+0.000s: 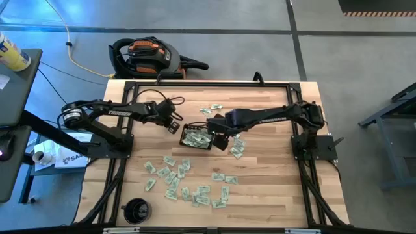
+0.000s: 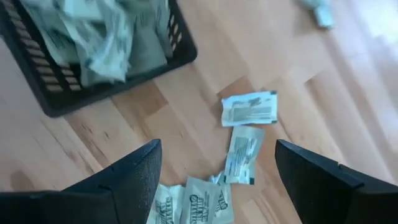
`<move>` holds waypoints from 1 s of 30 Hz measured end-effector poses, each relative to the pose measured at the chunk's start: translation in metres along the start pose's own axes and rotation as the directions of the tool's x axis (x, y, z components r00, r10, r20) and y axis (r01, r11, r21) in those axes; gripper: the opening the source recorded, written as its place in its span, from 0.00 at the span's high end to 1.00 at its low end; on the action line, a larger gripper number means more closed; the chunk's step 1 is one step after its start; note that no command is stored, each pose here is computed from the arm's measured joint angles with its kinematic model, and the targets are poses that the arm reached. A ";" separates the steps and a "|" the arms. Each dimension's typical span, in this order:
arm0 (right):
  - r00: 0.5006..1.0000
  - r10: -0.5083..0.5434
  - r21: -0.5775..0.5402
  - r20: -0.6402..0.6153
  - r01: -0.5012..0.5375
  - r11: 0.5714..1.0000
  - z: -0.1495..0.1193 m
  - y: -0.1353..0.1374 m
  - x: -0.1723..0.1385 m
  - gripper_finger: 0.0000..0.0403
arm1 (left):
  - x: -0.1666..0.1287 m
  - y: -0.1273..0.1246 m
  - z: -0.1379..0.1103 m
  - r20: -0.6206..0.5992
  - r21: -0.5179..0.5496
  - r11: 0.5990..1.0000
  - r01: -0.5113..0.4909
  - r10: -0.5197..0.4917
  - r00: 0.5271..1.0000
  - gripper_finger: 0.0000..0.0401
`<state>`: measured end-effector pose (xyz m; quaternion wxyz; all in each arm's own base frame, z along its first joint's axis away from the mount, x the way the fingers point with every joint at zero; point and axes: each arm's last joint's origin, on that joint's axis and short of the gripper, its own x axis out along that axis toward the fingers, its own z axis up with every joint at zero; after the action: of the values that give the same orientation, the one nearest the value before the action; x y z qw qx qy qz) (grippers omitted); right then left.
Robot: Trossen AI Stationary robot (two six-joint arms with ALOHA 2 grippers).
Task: Pick and place Stevia / Truvia into bins
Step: Put the green stevia packet into the black basket
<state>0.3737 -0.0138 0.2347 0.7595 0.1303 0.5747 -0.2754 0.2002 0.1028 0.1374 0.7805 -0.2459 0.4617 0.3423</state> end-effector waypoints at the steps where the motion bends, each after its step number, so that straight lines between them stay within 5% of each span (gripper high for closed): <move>1: 1.000 -0.012 0.011 0.020 0.011 1.000 -0.001 0.000 -0.005 0.25 | -0.003 -0.002 0.004 0.004 0.000 1.000 0.014 -0.014 1.000 0.95; 5: 0.993 -0.067 0.074 0.093 0.060 0.995 -0.007 -0.004 -0.028 0.25 | -0.028 -0.012 0.032 0.065 0.035 0.996 0.085 -0.088 0.994 0.89; 8: 0.990 -0.111 0.110 0.084 0.102 0.989 -0.015 -0.010 -0.040 0.25 | -0.056 -0.022 0.053 0.142 0.115 0.979 0.166 -0.181 0.973 0.93; 15: 0.986 -0.158 0.122 0.047 0.151 0.981 -0.025 -0.013 -0.048 0.25 | -0.083 -0.063 0.068 0.124 0.332 0.865 0.376 -0.435 0.892 0.92; 20: 0.984 -0.158 0.157 0.077 0.145 0.977 -0.026 -0.007 -0.049 0.25 | -0.058 -0.095 0.048 -0.016 0.396 0.828 0.398 -0.427 0.904 0.94; 24: 0.985 -0.154 0.156 0.082 0.140 0.978 -0.027 -0.006 -0.050 0.25 | -0.035 -0.108 0.038 -0.066 0.414 0.838 0.356 -0.362 0.930 0.93; 30: 0.995 -0.090 0.156 0.036 0.084 0.984 -0.029 -0.003 -0.050 0.25 | -0.010 -0.111 0.027 -0.139 0.428 0.855 0.293 -0.259 0.956 0.71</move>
<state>0.3398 0.0120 0.2735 0.7466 0.1575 0.5402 -0.3548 0.2964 0.0475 0.1657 0.8387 -0.1378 0.5168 0.1027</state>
